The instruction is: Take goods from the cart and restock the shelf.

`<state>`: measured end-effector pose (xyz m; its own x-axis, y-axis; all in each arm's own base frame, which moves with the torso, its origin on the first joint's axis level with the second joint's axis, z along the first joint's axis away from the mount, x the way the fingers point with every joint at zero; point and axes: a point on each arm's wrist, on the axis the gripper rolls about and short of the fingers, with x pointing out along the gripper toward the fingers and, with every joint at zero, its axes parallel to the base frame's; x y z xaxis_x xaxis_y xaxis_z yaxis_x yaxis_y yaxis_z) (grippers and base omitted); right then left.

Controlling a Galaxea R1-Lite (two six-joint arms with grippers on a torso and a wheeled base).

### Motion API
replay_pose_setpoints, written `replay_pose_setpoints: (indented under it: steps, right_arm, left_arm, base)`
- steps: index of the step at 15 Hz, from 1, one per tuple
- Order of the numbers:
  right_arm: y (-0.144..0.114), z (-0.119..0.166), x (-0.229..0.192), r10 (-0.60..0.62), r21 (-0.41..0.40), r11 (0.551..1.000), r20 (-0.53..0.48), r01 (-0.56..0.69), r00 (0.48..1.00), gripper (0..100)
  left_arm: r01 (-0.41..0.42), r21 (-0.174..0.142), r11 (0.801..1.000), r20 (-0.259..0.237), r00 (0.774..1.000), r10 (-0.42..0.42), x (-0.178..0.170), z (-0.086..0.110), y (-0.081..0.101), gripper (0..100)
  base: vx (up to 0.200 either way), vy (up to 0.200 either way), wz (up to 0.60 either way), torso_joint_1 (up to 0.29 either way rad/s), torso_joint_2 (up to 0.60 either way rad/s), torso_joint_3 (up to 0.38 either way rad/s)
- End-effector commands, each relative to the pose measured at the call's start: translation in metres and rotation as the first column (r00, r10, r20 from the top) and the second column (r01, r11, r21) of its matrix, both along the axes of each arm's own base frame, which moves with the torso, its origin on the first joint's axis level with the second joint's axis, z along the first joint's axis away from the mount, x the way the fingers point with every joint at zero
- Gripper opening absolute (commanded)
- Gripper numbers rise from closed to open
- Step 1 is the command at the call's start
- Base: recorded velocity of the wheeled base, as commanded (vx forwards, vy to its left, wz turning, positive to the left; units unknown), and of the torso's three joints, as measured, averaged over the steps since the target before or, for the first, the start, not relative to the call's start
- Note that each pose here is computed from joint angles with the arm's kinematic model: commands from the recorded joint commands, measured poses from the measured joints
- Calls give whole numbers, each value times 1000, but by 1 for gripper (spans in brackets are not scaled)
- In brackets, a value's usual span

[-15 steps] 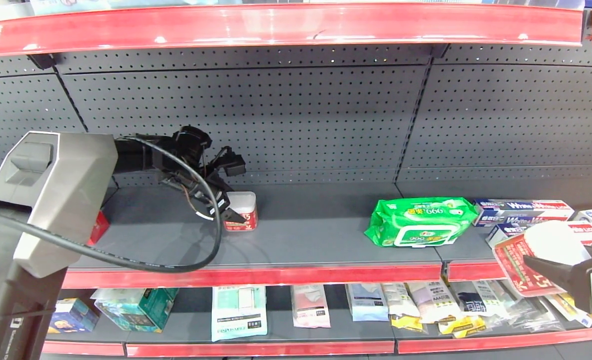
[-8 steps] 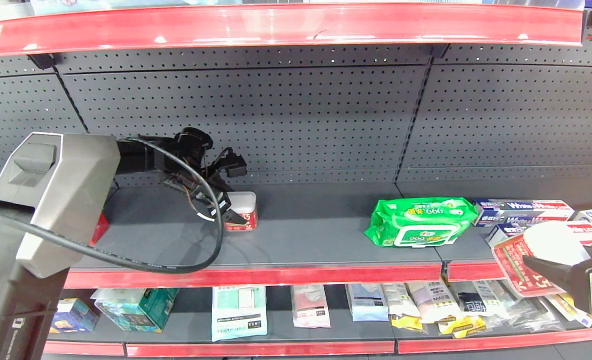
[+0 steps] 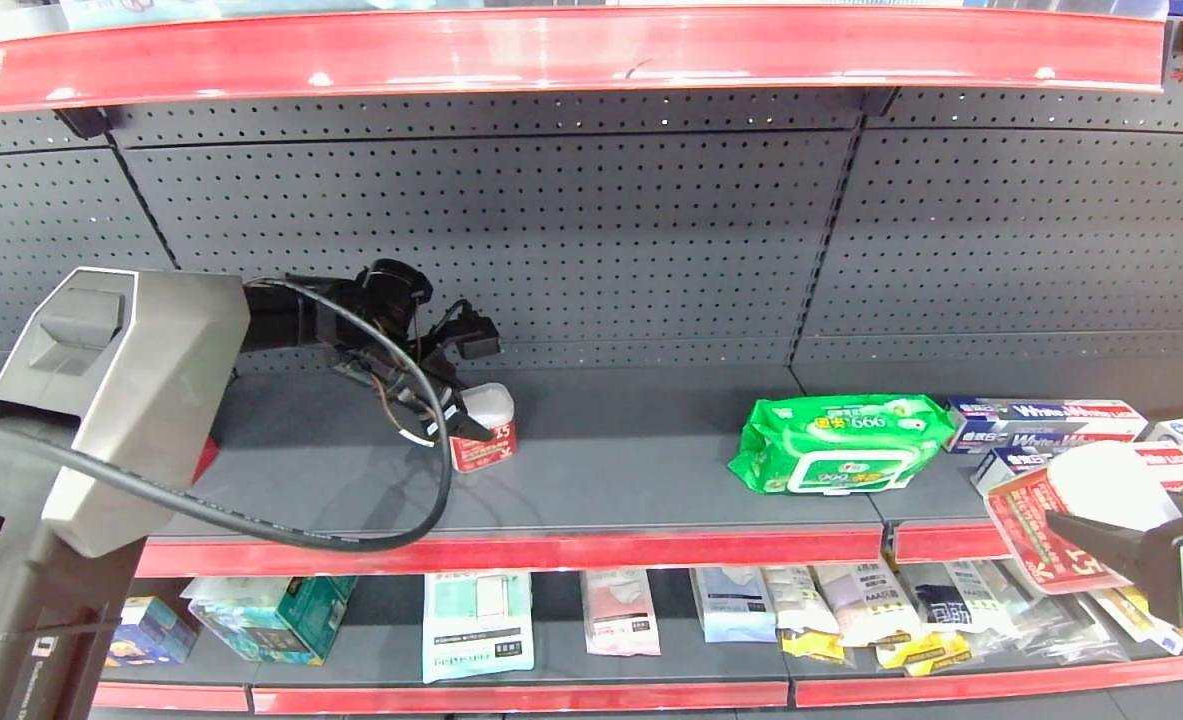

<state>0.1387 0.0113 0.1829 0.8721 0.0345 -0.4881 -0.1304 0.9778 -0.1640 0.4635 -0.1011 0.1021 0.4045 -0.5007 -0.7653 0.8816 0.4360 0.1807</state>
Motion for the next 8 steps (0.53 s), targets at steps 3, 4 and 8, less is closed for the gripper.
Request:
replay_pose_setpoints:
  steps: [3, 4, 8]
  right_arm:
    - [0, 1, 0, 1, 0, 1000, 3, -1, 1000, 0]
    - [0, 1, 0, 1, 0, 1000, 3, -1, 1000, 0]
    - [0, 0, 0, -1, -1, 1000, 1, 1, 1000, 0]
  left_arm:
    - [5, -11, 1000, 23, 1000, -5, -5, 17, 1, 0]
    - [2, -13, 1000, 20, 1000, -2, -7, 19, 3, 0]
    - [25, -35, 999, -25, 999, -26, -25, 19, 10, 0]
  base:
    - [0, 0, 0, 0, 0, 0]
    - [0, 0, 0, 0, 0, 0]
    - [0, 0, 0, 0, 0, 0]
